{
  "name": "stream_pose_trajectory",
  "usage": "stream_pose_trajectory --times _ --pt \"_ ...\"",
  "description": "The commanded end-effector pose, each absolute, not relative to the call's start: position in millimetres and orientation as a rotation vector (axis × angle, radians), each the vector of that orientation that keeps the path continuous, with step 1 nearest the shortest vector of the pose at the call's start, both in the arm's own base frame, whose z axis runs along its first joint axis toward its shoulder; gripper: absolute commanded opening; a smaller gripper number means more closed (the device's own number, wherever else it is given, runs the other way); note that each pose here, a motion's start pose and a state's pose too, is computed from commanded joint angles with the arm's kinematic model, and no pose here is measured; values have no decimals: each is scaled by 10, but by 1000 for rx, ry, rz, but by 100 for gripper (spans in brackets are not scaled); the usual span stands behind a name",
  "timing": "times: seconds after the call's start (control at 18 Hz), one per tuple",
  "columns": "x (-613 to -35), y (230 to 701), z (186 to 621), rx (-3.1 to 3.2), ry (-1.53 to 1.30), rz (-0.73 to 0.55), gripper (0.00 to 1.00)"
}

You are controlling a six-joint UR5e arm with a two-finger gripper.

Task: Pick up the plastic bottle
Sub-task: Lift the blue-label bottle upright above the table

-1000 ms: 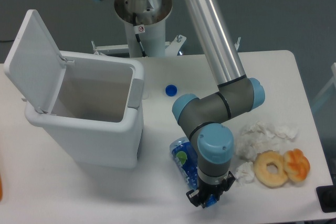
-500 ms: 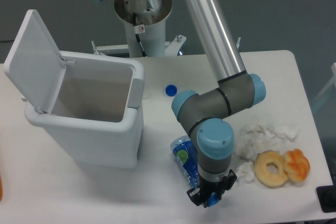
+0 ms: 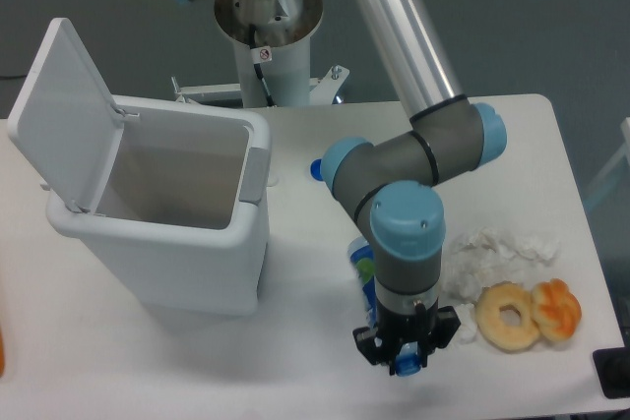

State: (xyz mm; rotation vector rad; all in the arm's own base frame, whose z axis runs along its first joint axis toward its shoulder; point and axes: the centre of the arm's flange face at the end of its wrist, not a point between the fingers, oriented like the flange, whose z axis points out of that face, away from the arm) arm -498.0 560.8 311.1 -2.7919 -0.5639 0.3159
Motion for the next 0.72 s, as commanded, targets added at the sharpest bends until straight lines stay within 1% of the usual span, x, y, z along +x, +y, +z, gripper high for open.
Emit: stream_pose_trajectory --times 0.11,0.28,0.56,0.72 --pt "-5027 5472 3279 -2816 -506 385 8" --pt "-5032 5348 3325 -2931 -371 457 9" --pt "-5052 5074 3509 -3060 -183 389 10" --pt "-5125 4814 3672 -3112 -121 333 10"
